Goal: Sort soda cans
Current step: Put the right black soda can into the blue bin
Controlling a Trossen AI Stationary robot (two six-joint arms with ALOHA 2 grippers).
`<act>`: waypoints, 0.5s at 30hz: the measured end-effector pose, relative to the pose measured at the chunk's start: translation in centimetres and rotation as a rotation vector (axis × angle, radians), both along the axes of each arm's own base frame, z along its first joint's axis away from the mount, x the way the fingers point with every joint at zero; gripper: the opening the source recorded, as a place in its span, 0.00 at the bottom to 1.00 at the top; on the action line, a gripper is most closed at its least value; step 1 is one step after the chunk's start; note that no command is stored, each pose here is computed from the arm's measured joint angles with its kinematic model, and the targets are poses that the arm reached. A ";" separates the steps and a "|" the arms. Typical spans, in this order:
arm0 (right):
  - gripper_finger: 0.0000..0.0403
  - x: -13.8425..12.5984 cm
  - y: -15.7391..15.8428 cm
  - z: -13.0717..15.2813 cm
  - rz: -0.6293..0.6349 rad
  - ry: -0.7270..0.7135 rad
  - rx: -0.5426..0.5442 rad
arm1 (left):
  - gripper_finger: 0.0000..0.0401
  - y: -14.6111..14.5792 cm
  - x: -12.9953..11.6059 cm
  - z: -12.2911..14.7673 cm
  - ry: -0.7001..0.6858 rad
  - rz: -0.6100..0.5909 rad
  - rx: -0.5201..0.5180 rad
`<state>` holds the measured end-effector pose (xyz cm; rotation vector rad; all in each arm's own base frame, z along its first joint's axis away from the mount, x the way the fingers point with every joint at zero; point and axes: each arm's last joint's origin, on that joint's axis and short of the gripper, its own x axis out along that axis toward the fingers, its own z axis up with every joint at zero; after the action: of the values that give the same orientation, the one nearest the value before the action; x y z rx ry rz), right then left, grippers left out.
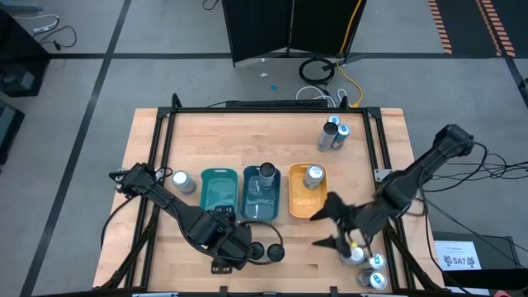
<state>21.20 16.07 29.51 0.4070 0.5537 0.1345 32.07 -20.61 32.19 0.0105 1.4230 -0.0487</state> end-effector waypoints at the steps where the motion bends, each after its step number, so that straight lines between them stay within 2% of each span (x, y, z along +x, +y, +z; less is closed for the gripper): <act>1: 0.93 0.4 0.5 -0.3 0.013 0.010 -0.028 | 1.00 0.0 0.0 0.0 -0.001 -0.023 0.003; 5: 0.93 2.3 2.0 -0.5 0.033 0.090 -0.129 | 1.00 0.0 0.0 0.0 -0.008 -0.048 0.019; 11: 0.93 5.5 4.5 1.2 0.036 0.280 -0.283 | 1.00 0.4 0.3 0.1 -0.094 -0.021 0.158; 15: 0.93 7.7 6.1 1.3 0.039 0.372 -0.349 | 1.00 0.7 0.1 0.4 -0.111 -0.061 0.188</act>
<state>28.88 22.21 30.86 0.0777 0.9350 -0.0031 32.17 -19.95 32.64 0.2088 1.3116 0.0354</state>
